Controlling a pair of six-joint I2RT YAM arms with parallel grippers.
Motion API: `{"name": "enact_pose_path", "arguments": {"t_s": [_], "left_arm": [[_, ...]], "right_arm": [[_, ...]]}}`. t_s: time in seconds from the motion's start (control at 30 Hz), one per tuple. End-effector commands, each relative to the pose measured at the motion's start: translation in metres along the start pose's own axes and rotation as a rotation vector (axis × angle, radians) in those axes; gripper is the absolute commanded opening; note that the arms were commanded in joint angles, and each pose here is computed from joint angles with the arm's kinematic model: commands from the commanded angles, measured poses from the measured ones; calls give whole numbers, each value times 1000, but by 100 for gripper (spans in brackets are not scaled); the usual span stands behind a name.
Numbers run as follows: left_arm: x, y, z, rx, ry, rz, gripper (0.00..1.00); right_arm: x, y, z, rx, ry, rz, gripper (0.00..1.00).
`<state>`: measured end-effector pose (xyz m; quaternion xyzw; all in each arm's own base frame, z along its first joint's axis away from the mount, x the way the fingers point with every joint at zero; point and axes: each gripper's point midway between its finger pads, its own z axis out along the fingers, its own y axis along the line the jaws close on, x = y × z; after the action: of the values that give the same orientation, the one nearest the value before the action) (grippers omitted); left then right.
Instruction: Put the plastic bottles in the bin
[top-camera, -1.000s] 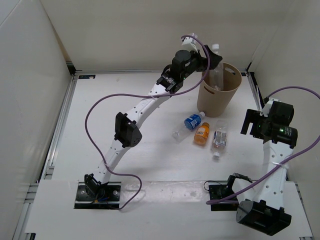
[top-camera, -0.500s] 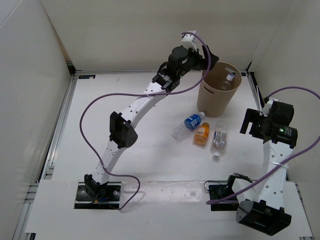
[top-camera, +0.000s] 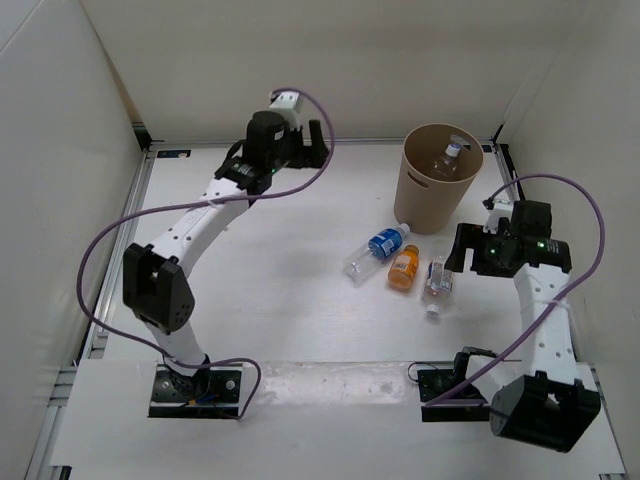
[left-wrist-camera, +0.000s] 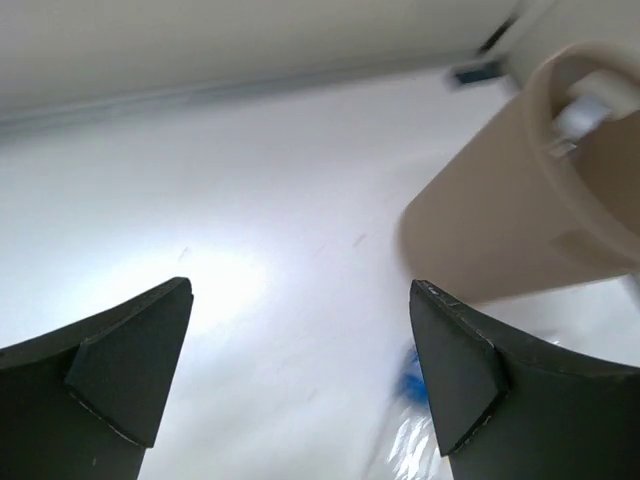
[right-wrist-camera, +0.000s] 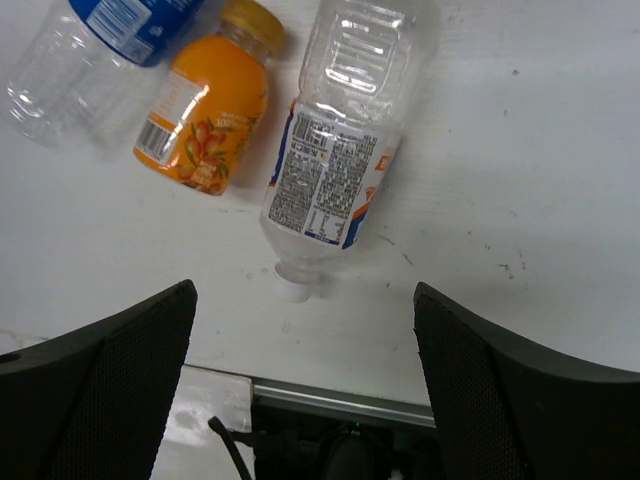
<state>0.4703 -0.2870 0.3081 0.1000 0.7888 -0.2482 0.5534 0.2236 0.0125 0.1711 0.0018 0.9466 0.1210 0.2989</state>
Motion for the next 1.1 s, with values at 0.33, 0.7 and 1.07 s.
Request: {"name": "enact_pose_path", "arguments": {"t_s": [0.33, 0.7, 1.07], "left_arm": [[93, 69, -71, -237, 242, 69, 100], [99, 83, -89, -309, 280, 78, 100], [100, 101, -113, -385, 307, 54, 100]], "right_arm": [[-8, 5, 41, -184, 207, 108, 90], [9, -13, 64, -172, 390, 353, 90], [21, -22, 80, -93, 511, 374, 90]]}}
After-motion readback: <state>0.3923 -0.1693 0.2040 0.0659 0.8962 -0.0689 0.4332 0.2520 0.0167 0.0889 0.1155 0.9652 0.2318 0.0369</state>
